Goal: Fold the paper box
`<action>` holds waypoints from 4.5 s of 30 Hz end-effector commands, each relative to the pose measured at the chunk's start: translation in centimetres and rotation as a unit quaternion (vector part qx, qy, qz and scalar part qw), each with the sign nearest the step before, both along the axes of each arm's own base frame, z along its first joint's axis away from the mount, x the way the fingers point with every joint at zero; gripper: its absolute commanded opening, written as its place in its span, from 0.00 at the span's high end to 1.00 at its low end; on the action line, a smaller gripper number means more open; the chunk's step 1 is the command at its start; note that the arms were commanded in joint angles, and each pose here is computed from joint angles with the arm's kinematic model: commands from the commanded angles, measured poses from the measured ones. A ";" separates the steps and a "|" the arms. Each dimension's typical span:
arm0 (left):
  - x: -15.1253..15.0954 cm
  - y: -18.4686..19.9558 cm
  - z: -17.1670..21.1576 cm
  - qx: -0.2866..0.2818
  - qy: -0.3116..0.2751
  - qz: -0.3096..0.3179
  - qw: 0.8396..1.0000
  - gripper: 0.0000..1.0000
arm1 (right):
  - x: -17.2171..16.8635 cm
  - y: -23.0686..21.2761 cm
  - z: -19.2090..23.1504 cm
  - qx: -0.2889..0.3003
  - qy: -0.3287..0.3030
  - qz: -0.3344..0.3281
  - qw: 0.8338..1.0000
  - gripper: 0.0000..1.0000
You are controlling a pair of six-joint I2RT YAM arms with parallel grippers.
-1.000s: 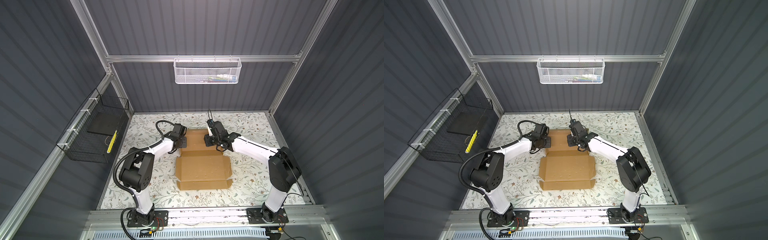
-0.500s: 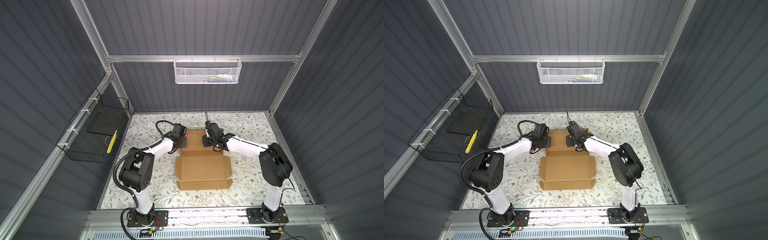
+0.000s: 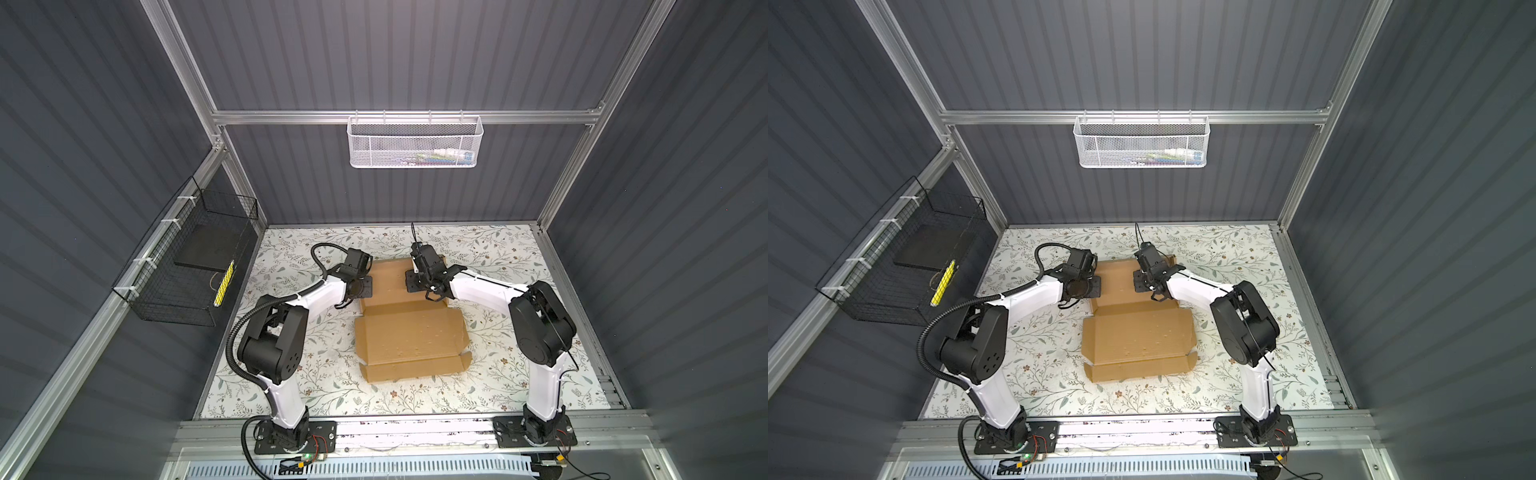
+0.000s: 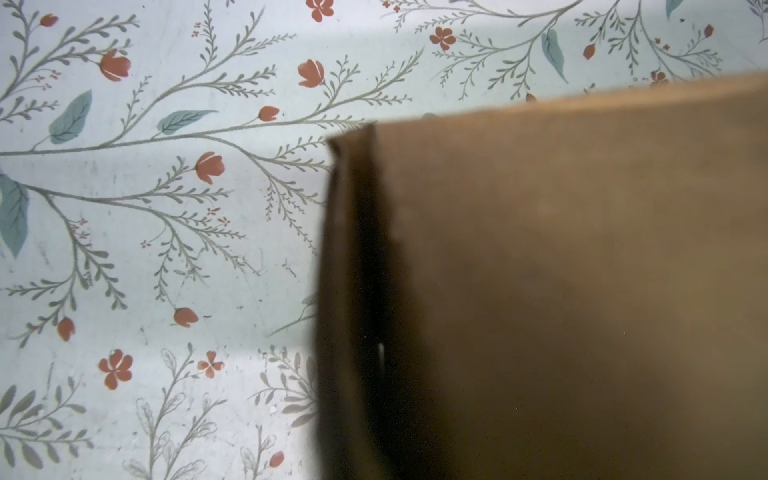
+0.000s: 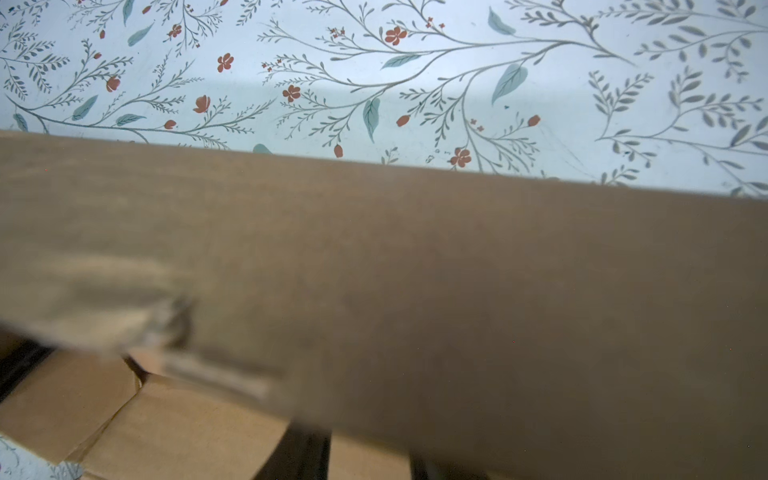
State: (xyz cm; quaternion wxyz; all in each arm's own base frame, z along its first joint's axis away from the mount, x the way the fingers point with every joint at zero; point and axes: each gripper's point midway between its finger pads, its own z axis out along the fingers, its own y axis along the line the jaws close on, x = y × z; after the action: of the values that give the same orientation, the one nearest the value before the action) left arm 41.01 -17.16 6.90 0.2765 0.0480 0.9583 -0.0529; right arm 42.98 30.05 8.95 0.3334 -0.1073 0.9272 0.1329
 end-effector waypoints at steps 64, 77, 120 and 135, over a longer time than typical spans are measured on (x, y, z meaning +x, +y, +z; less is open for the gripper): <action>-1.7 -0.2 1.7 -0.096 0.005 -0.024 0.995 0.47 | 0.3 0.9 -3.0 -0.001 0.048 0.008 0.999 0.66; -1.1 0.5 3.0 -0.088 -0.018 -0.010 0.996 0.47 | 0.5 0.7 -3.8 -0.002 0.064 0.007 0.998 0.65; 2.4 2.7 -3.4 -0.024 0.033 0.037 0.998 0.49 | -0.1 0.1 3.7 0.031 0.033 0.019 0.999 0.61; 3.3 2.4 0.2 -0.041 0.006 0.034 0.999 0.48 | -3.9 -4.9 16.3 0.037 -0.077 -0.001 0.996 0.52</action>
State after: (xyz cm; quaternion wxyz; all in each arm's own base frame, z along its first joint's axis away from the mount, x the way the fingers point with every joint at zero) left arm 43.39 -14.70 3.95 0.2513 0.0090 0.9653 -0.0711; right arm 40.11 27.11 26.04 0.4179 -0.1034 0.8807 0.1978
